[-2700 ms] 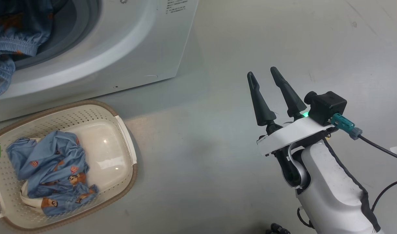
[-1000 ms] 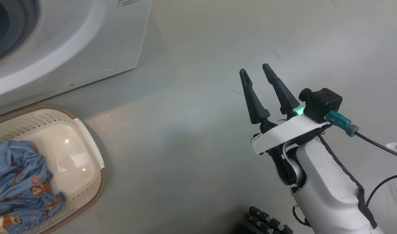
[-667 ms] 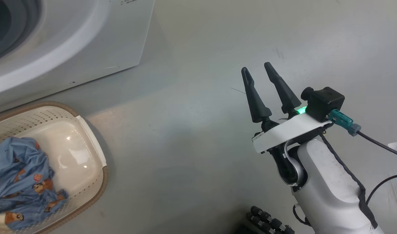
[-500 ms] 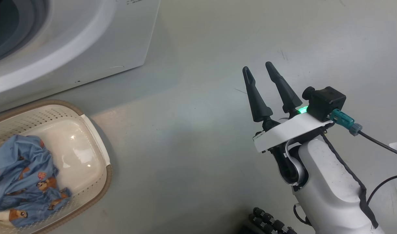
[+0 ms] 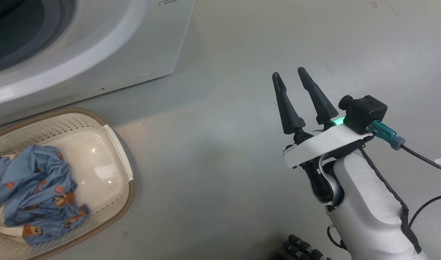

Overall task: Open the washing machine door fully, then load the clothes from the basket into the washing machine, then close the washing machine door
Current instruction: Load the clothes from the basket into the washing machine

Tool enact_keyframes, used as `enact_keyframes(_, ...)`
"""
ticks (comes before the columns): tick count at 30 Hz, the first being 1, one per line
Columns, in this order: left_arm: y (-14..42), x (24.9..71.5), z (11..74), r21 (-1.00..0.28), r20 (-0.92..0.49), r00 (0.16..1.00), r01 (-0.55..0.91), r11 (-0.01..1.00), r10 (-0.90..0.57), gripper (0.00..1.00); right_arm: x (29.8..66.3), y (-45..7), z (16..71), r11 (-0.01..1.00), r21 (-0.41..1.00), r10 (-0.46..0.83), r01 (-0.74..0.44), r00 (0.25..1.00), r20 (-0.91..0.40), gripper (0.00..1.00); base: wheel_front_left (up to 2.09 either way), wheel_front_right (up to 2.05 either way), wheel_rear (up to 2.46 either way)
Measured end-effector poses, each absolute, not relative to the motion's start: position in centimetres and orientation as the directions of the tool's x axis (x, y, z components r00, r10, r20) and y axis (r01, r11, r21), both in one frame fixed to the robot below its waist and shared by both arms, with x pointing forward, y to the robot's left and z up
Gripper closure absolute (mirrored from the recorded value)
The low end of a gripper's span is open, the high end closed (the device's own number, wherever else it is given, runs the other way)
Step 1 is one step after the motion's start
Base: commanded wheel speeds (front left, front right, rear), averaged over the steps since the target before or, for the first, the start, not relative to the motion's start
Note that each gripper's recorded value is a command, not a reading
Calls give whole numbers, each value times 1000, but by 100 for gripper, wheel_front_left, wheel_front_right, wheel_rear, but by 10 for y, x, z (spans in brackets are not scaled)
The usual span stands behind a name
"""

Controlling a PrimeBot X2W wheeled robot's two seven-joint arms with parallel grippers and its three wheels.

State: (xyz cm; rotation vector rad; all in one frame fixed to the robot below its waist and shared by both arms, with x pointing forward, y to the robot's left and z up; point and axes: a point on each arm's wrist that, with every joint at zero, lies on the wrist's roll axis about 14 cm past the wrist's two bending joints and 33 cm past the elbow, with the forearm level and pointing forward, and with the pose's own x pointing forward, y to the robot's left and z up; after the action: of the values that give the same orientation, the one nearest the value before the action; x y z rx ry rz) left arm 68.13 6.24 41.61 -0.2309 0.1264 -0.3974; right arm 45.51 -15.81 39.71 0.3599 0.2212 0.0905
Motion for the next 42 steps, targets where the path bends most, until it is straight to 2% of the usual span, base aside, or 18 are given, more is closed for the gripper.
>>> enact_keyframes(24, 78, 604, 419, -286, -63, 911, 375, 882, -408, 0, 463, -146, 427, 929, 355, 157, -107, 981, -117, 0, 0, 0, 0)
enact_keyframes(42, 112, 545, 462, -331, -5, 942, 315, 890, -335, 0, 452, -133, 462, 924, 338, 209, -182, 977, -45, 0, 0, 0, 0)
